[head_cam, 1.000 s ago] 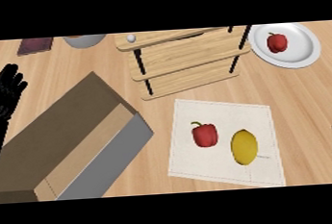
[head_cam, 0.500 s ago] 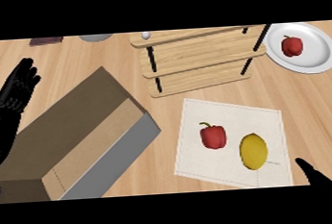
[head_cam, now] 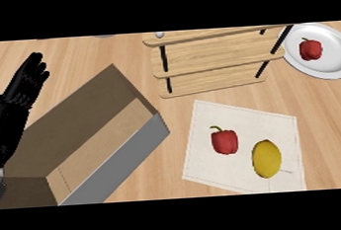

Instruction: Pick the lemon from the placemat and place it in the tiered shelf

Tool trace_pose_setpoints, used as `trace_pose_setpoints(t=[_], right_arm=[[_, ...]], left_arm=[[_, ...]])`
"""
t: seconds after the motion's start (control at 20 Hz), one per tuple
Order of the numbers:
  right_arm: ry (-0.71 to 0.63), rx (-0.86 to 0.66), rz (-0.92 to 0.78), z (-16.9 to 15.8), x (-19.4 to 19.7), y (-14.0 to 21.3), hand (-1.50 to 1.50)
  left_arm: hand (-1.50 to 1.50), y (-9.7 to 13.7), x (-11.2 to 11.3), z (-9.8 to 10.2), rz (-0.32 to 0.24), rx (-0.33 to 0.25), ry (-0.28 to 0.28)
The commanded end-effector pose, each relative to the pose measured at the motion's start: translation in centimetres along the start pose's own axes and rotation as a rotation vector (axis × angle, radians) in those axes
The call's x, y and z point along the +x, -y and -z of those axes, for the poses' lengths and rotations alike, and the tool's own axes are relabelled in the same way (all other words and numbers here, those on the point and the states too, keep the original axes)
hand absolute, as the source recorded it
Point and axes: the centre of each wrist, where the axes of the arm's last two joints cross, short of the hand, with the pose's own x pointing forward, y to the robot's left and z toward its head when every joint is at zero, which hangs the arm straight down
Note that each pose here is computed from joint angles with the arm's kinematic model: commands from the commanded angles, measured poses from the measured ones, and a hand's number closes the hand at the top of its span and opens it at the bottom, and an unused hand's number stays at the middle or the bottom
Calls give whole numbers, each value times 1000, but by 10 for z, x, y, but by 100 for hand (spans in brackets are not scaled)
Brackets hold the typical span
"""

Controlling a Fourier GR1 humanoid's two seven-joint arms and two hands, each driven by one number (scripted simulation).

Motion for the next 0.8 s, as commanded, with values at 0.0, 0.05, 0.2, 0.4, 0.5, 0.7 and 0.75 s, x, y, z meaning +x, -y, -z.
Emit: trace_pose_setpoints(t=[0.0,0.05,0.2,0.4,0.5,0.7,0.75], right_arm=[[-80,97,-187,-7,8,10,-150],[-97,109,-230,-12,9,13,-150],[-148,130,-299,-20,25,21,-150],[-189,120,-318,-27,55,18,-150],[-181,121,-329,-31,72,17,-150],[-177,95,-324,-31,93,14,-150],[-196,96,-339,-30,93,11,-150]], left_arm=[[0,34,-33,-8,-98,-52,-95],[0,38,-37,-10,-97,-25,-102],[0,36,-42,-11,-107,-29,-119],[0,45,-42,-6,-108,-42,-121],[0,45,-41,-1,-105,-48,-95],[0,58,-48,-5,-108,-63,-113],[0,57,-48,-6,-121,-61,-120]])
